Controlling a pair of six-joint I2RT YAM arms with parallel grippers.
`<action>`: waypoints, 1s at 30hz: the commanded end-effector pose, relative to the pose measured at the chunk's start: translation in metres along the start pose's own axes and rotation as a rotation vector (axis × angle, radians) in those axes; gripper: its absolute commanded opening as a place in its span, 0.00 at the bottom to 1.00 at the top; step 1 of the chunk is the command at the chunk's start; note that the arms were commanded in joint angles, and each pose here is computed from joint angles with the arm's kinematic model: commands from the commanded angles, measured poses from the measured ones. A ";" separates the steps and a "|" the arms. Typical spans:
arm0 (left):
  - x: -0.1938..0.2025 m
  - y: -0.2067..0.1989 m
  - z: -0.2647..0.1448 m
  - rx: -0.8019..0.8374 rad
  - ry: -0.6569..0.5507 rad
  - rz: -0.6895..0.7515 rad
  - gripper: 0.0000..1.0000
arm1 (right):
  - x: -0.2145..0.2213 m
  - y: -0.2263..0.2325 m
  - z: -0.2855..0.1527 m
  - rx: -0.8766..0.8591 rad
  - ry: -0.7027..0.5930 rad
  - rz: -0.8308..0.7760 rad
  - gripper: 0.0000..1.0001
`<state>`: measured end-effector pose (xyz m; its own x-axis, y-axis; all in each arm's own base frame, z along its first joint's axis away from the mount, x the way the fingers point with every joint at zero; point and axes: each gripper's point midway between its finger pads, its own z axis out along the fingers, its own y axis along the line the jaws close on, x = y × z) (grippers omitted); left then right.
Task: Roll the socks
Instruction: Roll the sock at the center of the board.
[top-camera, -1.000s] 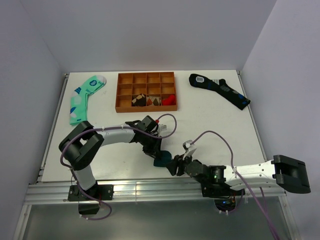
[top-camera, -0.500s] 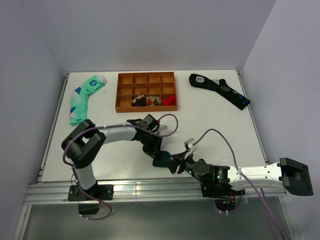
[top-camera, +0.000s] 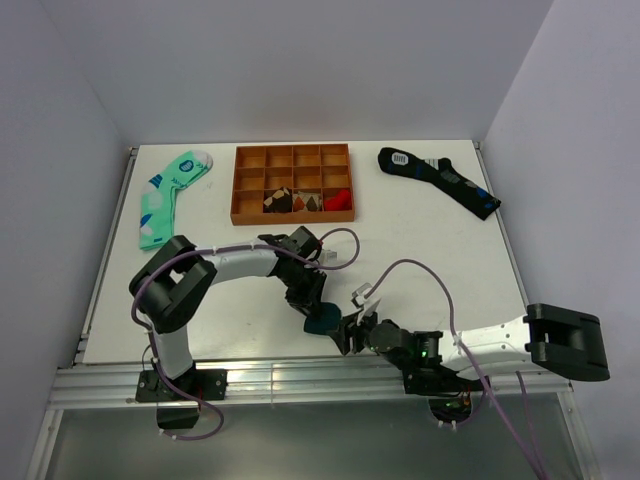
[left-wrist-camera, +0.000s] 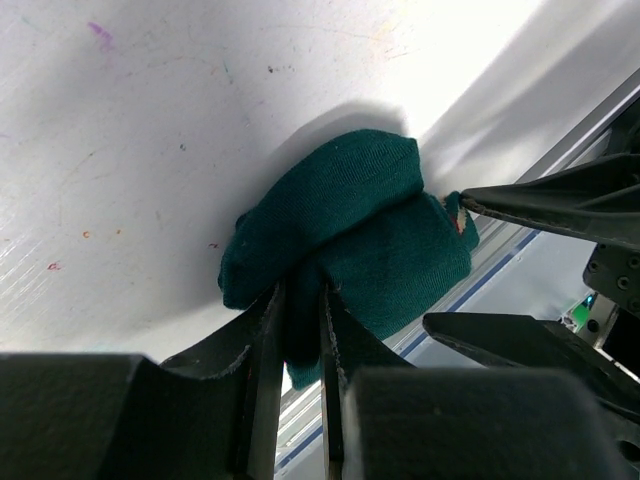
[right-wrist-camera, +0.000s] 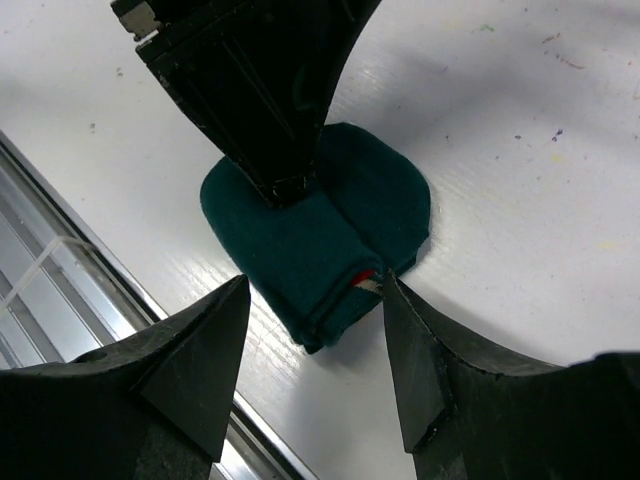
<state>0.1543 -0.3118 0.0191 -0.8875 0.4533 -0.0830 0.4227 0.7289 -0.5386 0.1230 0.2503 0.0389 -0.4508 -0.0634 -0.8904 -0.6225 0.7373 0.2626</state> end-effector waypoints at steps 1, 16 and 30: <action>0.036 0.063 0.008 -0.247 0.127 -0.006 0.00 | -0.030 0.013 0.004 -0.027 -0.089 0.016 0.63; 0.037 0.065 0.004 -0.245 0.148 0.003 0.00 | -0.038 0.040 0.015 -0.125 -0.036 -0.088 0.62; 0.033 0.070 -0.001 -0.246 0.147 -0.001 0.00 | -0.014 0.035 0.023 -0.117 0.024 -0.090 0.61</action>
<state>0.1517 -0.2932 0.0183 -0.8768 0.4804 -0.0220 0.4213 0.7453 -0.5167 0.1202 0.2862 0.0449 -0.4098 -0.1810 -0.8941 -0.7308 0.6517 0.2030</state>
